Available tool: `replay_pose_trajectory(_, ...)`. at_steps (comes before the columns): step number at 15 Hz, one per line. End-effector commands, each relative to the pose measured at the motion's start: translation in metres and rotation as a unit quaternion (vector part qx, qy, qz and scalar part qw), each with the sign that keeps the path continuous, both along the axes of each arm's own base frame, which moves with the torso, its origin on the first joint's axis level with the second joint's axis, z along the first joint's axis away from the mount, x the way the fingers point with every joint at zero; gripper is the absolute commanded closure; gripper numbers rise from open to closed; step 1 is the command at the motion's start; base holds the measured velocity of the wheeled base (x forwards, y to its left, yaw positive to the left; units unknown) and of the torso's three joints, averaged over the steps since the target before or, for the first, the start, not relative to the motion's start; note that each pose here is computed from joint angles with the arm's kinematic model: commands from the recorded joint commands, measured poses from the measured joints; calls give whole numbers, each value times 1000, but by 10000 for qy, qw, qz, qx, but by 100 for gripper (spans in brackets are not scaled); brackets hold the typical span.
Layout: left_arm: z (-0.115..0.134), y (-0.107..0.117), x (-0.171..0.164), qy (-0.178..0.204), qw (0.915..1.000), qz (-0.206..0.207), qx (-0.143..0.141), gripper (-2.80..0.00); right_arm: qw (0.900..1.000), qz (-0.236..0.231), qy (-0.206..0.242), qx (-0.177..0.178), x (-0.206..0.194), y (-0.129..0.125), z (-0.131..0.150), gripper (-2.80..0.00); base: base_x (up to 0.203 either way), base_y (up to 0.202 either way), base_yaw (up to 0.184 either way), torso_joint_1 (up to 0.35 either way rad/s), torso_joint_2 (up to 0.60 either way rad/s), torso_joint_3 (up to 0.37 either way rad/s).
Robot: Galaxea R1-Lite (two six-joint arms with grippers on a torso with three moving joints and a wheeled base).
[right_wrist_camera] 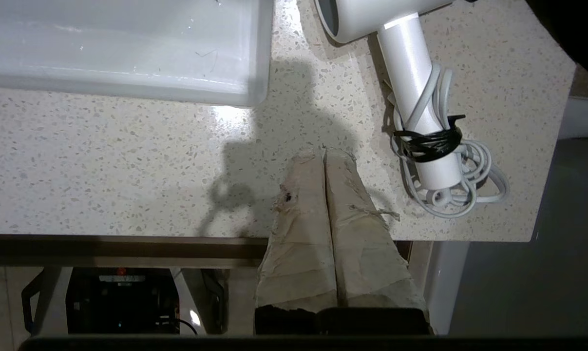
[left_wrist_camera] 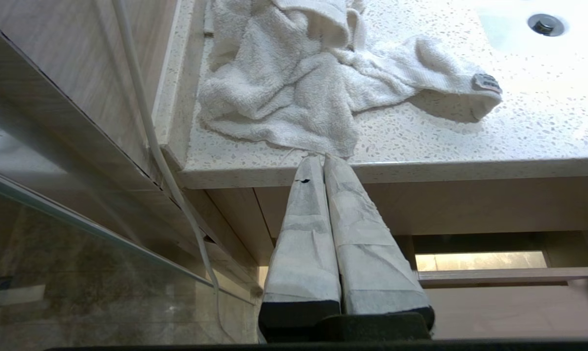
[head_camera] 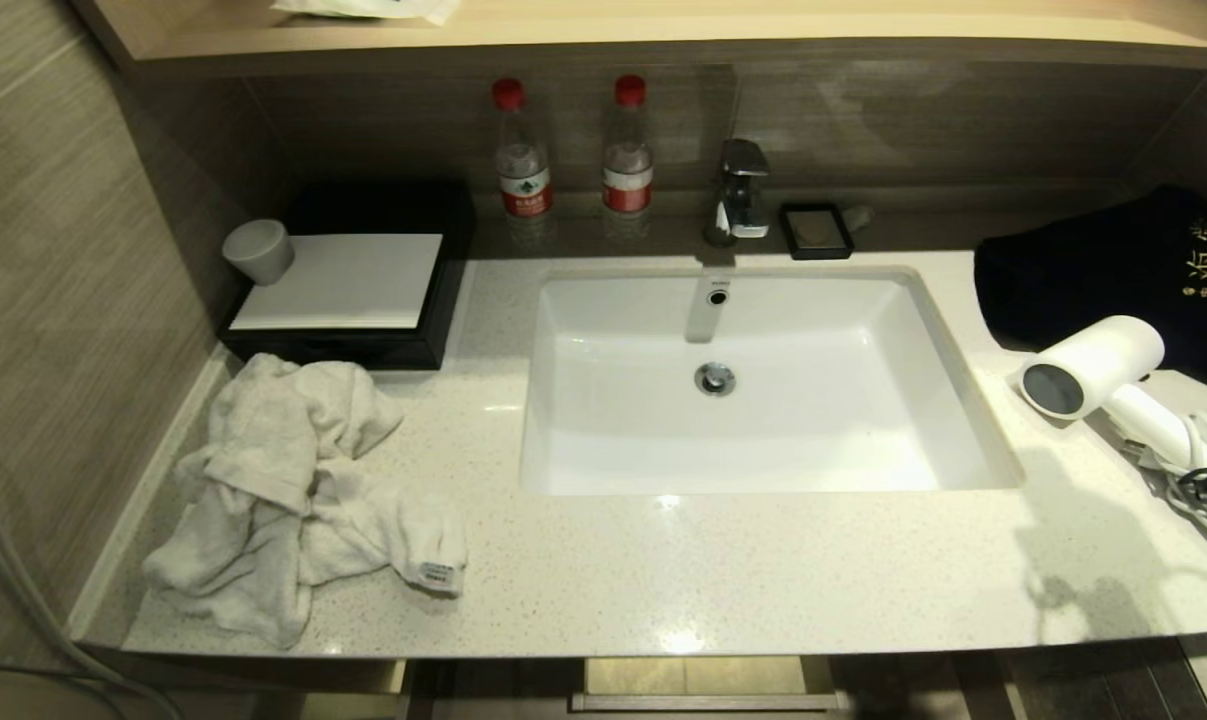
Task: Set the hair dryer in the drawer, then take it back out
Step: Pick up the hairdryer
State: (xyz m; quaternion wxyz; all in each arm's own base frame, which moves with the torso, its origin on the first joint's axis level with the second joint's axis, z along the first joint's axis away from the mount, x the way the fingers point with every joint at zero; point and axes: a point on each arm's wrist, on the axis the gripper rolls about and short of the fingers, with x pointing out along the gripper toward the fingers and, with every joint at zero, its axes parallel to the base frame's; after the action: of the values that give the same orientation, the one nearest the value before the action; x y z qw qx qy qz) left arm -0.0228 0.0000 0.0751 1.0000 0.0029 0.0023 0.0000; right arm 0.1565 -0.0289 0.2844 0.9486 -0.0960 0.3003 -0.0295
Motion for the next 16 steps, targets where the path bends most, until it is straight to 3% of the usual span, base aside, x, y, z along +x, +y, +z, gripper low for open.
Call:
replay_pose_trajectory(1,0,0,0,15,10000,0,2,0,9976,96,633,266,53,-41,-19,0,0,0,0,2,27,17)
replay_pose_trajectory(2,0,0,0,15,10000,0,2,0,9973,173,679,224,63,-52,-20,0,0,0,0,-4,35,12)
replay_pose_trajectory(3,0,0,0,15,10000,0,2,0,9970,153,720,233,71,-62,-22,-280,0,0,0,-6,36,22)
replay_pose_trajectory(6,0,0,0,15,10000,0,2,0,9956,333,816,325,85,-75,-30,-280,0,0,0,-16,42,25)
replay_pose_trajectory(9,0,0,0,15,10000,0,10,0,9923,886,861,65,98,-93,-38,-280,0,0,0,-30,38,23)
replay_pose_trajectory(11,0,0,0,15,10000,0,2,0,9898,1128,822,297,106,-102,-46,-280,0,0,0,0,0,0)
replay_pose_trajectory(16,0,0,0,15,10000,0,2,0,9890,1180,856,234,128,-127,-57,-280,0,0,0,0,0,0)
